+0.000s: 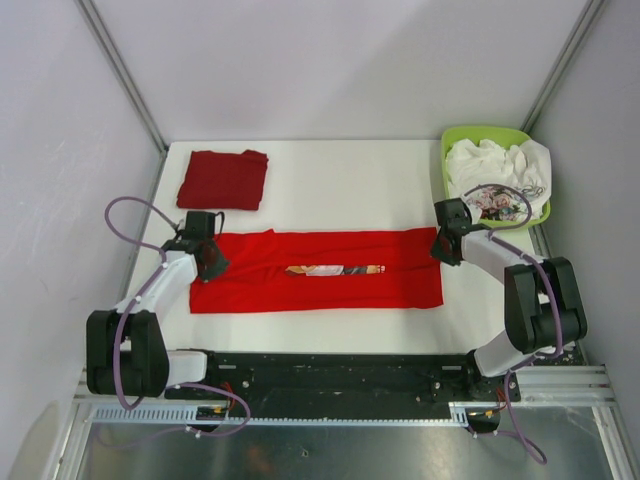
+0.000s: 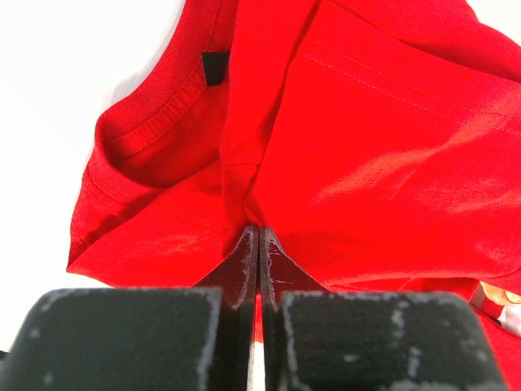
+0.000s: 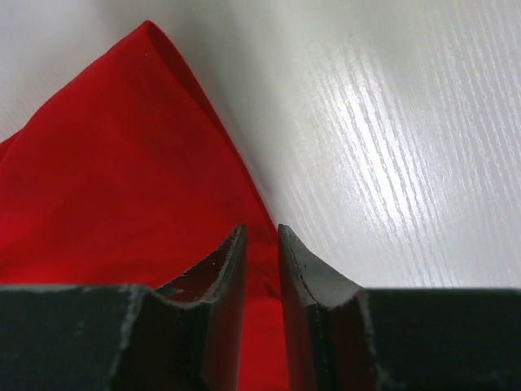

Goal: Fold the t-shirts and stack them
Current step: Fold the other side of the tshirt into a rectangle

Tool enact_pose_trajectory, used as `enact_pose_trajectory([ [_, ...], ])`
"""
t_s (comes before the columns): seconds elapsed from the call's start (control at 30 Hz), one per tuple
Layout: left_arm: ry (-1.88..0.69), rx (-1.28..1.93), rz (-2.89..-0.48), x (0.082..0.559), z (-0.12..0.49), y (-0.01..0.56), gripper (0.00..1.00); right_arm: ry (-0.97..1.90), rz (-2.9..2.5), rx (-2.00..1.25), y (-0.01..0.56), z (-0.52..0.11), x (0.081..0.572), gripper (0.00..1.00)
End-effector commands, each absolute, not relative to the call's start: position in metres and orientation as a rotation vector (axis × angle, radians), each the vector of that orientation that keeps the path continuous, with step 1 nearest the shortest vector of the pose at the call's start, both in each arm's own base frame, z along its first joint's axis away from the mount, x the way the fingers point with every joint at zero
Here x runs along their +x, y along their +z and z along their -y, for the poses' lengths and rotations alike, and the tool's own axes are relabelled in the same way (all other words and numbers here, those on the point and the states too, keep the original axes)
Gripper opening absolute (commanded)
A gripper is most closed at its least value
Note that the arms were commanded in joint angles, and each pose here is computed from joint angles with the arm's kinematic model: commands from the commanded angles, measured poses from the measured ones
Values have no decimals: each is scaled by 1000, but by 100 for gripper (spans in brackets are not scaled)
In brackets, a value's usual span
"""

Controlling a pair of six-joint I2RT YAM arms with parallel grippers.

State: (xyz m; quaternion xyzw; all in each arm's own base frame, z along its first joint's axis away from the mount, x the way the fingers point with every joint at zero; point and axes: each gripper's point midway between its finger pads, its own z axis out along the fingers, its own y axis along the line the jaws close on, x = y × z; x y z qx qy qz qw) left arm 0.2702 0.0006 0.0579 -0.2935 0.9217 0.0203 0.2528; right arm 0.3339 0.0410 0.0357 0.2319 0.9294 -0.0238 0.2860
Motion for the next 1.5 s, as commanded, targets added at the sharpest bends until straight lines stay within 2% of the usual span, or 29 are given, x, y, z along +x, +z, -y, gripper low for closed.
enact_pose_trajectory([
  [0.0, 83, -821, -2485, 272, -6, 58, 0, -76, -2478, 629, 29, -35, 337, 26],
  [0.47, 86, -821, -2486, 272, -6, 58, 0, -52, -2489, 644, 21, -38, 336, 25],
  [0.77, 83, -825, -2480, 272, -7, 59, 0, -54, -2470, 655, 31, -33, 333, 3],
  [0.83, 83, -827, -2478, 272, -7, 59, 0, -56, -2462, 657, 36, -31, 333, 1],
  [1.13, 87, -838, -2469, 271, -8, 59, 0, -63, -2444, 662, 49, -26, 323, 0],
  [1.47, 76, -853, -2484, 271, -5, 54, 0, -42, -2486, 670, 30, -29, 307, 0],
])
